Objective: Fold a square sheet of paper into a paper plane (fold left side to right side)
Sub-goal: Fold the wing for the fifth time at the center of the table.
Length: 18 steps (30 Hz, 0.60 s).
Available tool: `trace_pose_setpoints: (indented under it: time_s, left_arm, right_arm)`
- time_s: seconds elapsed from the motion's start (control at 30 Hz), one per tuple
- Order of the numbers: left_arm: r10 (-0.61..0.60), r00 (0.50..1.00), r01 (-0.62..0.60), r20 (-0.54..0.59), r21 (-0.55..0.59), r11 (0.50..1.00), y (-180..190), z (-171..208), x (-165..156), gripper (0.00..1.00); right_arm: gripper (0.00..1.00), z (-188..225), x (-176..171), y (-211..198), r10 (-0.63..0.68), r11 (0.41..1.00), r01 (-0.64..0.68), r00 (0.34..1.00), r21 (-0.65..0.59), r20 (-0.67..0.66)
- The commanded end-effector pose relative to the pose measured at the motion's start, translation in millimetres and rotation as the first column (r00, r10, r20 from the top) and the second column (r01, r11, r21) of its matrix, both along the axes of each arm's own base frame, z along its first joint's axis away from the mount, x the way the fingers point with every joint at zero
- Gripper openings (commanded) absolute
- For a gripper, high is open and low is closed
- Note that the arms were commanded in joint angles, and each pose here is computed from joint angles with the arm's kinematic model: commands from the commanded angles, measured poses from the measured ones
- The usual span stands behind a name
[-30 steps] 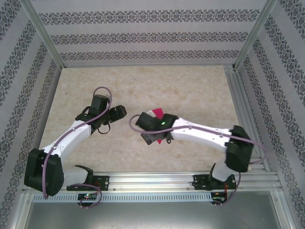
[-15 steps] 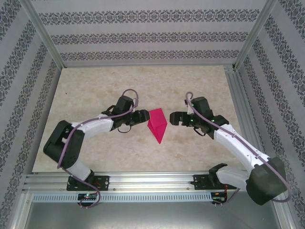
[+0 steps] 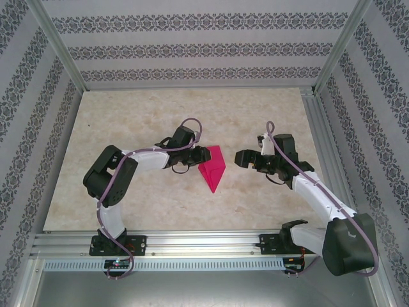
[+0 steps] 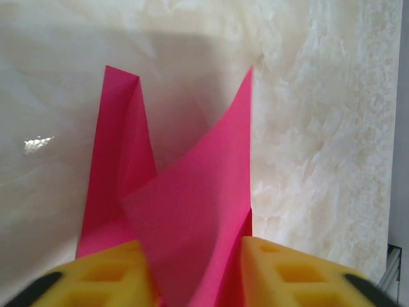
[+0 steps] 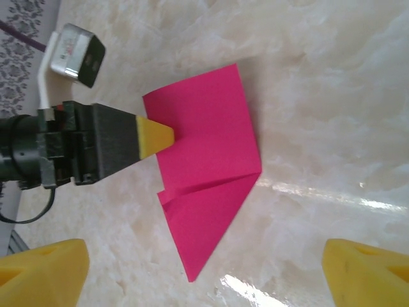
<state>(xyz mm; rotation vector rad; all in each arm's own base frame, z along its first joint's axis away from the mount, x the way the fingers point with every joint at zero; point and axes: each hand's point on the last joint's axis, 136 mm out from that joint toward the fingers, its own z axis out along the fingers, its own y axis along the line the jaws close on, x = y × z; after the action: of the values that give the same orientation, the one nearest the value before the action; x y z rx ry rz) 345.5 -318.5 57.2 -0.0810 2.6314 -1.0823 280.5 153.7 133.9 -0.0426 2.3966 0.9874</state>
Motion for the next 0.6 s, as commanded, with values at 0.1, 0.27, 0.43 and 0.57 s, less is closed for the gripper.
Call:
trace_pose_setpoints:
  time_s: [0.1, 0.27, 0.43, 0.57]
  left_arm:
    - [-0.075, 0.993, 0.078, 0.091, -0.030, 0.997, -11, 23, 0, 0.11]
    - [-0.157, 0.975, 0.167, 0.156, -0.055, 0.984, -14, 45, -10, 0.01]
    - [-0.192, 0.959, 0.230, 0.210, -0.173, 0.958, -17, 73, -21, 0.00]
    - [-0.211, 0.949, 0.265, 0.234, -0.230, 0.937, -18, 88, -27, 0.00]
  right_arm:
    - [0.72, 6, 4, 8, 0.065, 0.984, -0.067, 0.998, 0.163, 0.017]
    - [0.66, 8, 9, 16, 0.132, 0.965, -0.138, 0.990, 0.222, 0.043]
    - [0.67, 5, 19, 23, 0.172, 0.945, -0.186, 0.982, 0.268, 0.074]
    - [0.67, 3, 28, 31, 0.209, 0.920, -0.227, 0.974, 0.320, 0.090]
